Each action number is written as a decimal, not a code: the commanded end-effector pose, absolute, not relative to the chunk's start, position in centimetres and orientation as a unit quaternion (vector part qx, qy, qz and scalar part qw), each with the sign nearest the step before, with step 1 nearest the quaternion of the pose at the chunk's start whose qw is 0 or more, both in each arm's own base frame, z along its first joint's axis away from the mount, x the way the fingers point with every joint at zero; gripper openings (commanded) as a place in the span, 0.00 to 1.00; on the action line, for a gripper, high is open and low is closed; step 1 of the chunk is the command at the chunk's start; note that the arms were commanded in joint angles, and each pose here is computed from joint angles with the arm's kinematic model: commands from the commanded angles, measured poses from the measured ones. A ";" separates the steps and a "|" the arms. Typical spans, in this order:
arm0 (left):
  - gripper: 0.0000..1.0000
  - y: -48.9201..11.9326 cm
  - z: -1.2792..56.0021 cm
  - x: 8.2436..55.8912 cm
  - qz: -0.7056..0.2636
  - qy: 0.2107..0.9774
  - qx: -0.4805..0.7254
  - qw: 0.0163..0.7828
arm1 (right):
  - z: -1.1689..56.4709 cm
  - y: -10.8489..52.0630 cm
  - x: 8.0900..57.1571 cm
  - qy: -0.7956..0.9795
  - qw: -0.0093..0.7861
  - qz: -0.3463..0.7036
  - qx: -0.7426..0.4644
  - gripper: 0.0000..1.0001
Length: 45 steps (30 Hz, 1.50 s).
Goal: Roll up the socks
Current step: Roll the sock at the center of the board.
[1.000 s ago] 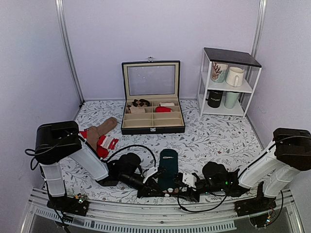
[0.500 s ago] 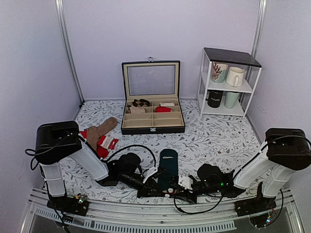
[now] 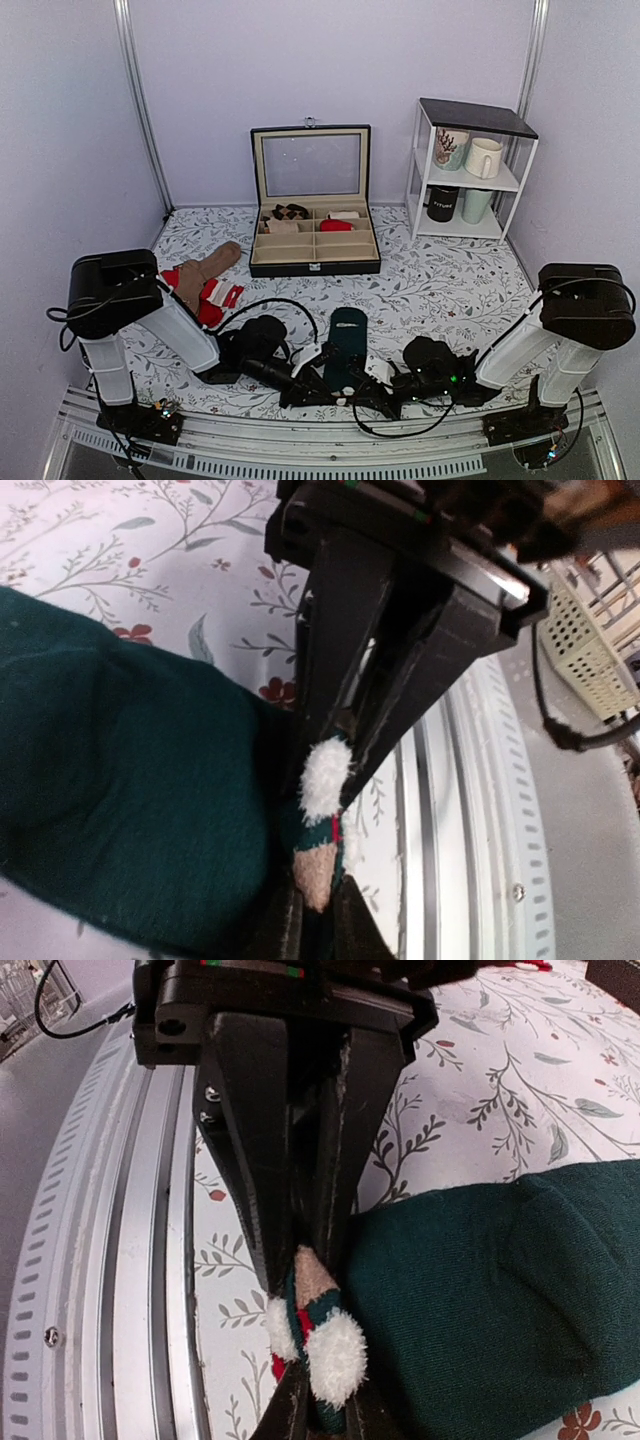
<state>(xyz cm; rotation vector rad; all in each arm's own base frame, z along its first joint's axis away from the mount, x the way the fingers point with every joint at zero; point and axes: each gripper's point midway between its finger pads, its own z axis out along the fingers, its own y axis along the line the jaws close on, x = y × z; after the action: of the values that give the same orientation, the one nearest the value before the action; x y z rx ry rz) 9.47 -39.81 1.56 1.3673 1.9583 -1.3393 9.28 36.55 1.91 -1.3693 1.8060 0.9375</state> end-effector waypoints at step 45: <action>0.08 -38.7 0.1 7.1 -0.317 0.674 0.620 0.248 | -4.0 32.8 5.6 0.813 0.002 0.417 -0.407 0.14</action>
<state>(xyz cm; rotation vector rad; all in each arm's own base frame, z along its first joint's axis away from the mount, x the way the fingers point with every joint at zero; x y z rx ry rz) 8.76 -39.69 2.11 1.6362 1.7358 -0.8402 7.87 37.31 1.38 -1.2750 2.2136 1.4628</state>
